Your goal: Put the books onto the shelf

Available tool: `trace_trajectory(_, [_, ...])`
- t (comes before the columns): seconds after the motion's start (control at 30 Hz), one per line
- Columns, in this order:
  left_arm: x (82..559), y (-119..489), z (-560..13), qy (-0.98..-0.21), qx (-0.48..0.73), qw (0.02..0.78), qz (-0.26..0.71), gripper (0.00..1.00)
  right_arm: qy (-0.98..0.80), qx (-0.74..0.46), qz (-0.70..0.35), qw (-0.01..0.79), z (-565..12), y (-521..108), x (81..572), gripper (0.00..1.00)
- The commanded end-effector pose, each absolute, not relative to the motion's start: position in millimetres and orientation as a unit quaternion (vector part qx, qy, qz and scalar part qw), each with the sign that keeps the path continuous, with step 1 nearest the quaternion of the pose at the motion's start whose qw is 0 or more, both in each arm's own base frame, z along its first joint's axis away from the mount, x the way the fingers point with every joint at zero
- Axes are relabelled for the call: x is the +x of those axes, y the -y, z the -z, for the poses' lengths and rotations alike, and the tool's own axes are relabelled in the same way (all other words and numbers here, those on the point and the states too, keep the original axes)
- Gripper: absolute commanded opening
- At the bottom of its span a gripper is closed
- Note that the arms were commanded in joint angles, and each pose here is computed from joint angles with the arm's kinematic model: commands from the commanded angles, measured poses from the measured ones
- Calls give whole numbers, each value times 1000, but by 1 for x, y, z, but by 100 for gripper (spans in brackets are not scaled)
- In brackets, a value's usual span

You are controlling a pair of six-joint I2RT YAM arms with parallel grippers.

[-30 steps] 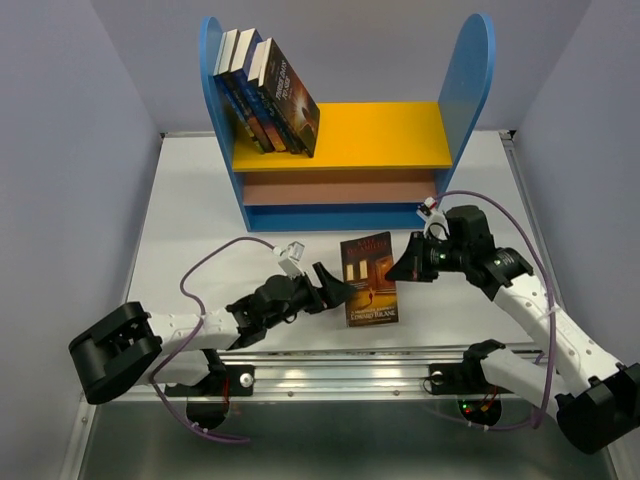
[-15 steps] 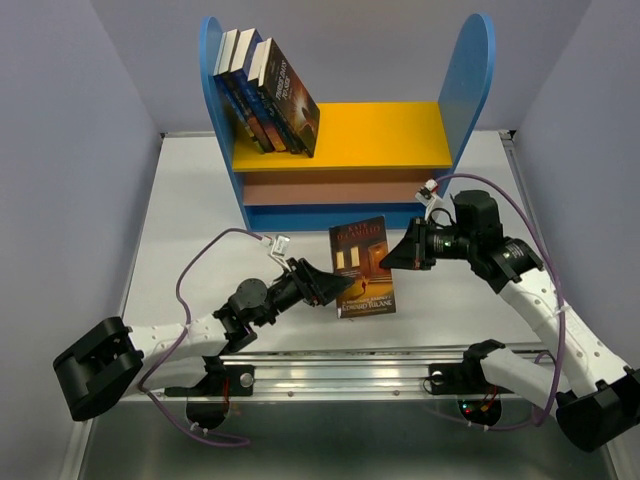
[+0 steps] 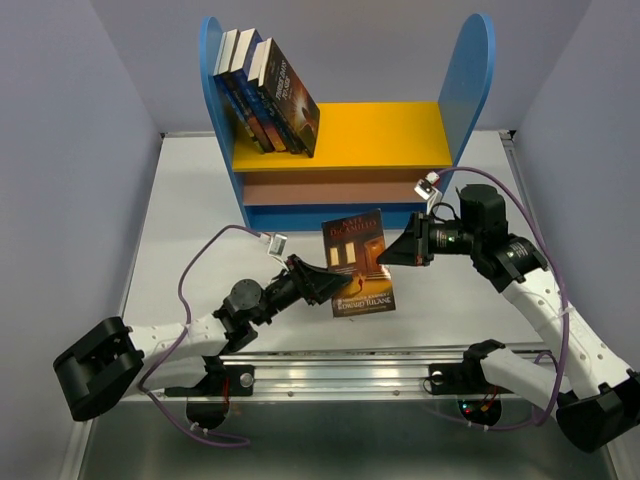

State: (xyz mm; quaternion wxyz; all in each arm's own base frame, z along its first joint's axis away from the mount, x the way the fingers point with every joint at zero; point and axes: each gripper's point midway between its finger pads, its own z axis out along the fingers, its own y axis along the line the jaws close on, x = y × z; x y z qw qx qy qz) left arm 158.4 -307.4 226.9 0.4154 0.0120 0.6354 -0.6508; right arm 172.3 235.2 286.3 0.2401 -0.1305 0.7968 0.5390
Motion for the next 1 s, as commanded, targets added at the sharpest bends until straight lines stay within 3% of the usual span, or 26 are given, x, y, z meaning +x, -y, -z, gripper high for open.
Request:
trace_trajectory(0.0, [152, 310, -271, -573, 37, 438, 691, 51, -759, -166, -567, 274, -316, -240, 168, 1])
trace_trajectory(0.2, [158, 304, -276, -575, 22, 454, 680, 10, -775, -139, -542, 292, -303, -235, 177, 1])
trace_trajectory(0.23, [158, 302, -281, -572, 20, 460, 679, 0, -783, -130, -535, 290, -298, -233, 178, 6])
trace_trajectory(0.27, [164, 302, -273, -591, 17, 464, 660, 0, -789, -124, -525, 293, -295, -232, 181, 12])
trace_trajectory(0.37, [169, 295, -280, -594, 15, 487, 640, 0, -820, -94, -470, 313, -282, -220, 197, 51])
trace_trajectory(0.47, [176, 283, -288, -592, 6, 519, 617, 0, -838, -68, -414, 349, -282, -204, 212, 83])
trace_trajectory(0.5, [176, 280, -301, -583, 6, 531, 616, 0, -845, -56, -392, 360, -280, -197, 218, 100])
trace_trajectory(0.8, [205, 270, -346, -606, 41, 617, 500, 0, -833, 22, -278, 479, -312, -145, 244, 100])
trace_trajectory(0.97, [224, 259, -410, -571, 56, 696, 431, 0, -820, 35, -262, 508, -321, -132, 243, 100])
